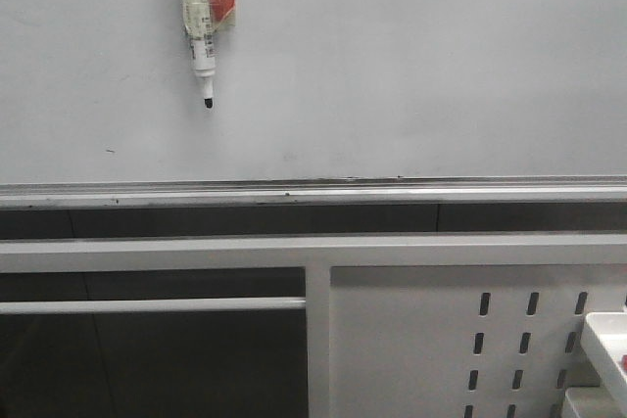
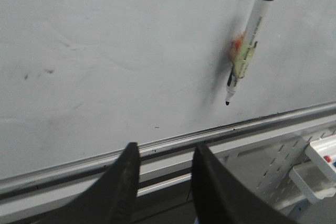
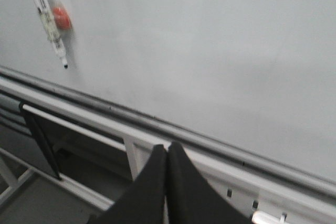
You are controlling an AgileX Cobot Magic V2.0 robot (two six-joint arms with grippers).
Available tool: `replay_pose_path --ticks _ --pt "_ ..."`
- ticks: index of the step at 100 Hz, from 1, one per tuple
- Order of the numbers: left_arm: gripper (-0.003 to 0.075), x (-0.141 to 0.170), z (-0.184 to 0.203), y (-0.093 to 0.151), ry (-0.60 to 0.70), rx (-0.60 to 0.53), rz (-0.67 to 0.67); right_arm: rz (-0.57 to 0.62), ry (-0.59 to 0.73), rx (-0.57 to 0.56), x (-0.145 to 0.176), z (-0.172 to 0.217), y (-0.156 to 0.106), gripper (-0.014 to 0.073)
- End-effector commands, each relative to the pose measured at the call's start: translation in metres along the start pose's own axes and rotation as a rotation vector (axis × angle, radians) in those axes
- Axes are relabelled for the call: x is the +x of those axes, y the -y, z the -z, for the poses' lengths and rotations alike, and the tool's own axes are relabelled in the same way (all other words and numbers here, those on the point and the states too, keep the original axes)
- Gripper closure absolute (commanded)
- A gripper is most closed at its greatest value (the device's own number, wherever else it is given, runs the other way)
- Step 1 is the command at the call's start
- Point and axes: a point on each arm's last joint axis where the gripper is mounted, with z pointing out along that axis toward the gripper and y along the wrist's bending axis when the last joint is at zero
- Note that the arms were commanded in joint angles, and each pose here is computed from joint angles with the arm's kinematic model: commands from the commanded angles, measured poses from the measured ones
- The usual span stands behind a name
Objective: Write number 1 on whiteboard
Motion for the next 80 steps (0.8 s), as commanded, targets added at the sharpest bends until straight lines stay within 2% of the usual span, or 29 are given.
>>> replay_pose_path --ticks 1,8,20,28,35,48,67,80 --pt "0.0374 -0.017 -0.005 0.005 0.051 0.053 -0.088 0.047 0.179 0.012 -0.028 0.004 0.0 0.0617" --pt "0.0374 -0.018 -0.01 0.007 0.046 0.092 -0.125 0.047 0.204 0.011 -0.03 0.004 0.0 0.0536" --pt "0.0377 -0.019 -0.026 0.004 0.034 0.075 -0.092 0.047 0.202 0.011 -0.03 0.004 0.0 0.0273" --pt "0.0409 -0.018 -0.04 0.002 0.01 0.065 -0.069 0.047 0.204 0.011 -0.03 0.004 0.0 0.0156" --pt "0.0447 -0.016 -0.054 0.005 -0.038 0.086 -0.07 0.064 0.209 0.018 -0.03 0.004 0.0 0.0149" --pt "0.0447 -0.011 -0.082 0.017 -0.091 0.112 -0.066 0.094 0.208 0.029 -0.03 0.004 0.001 0.0154" --pt "0.0396 -0.008 -0.105 0.034 0.004 -0.029 -0.033 0.1 0.196 0.032 -0.028 0.003 0.002 0.0154" --pt "0.0395 0.0 -0.113 0.056 0.027 -0.019 -0.019 0.1 0.196 0.032 -0.028 0.003 0.002 0.0154"
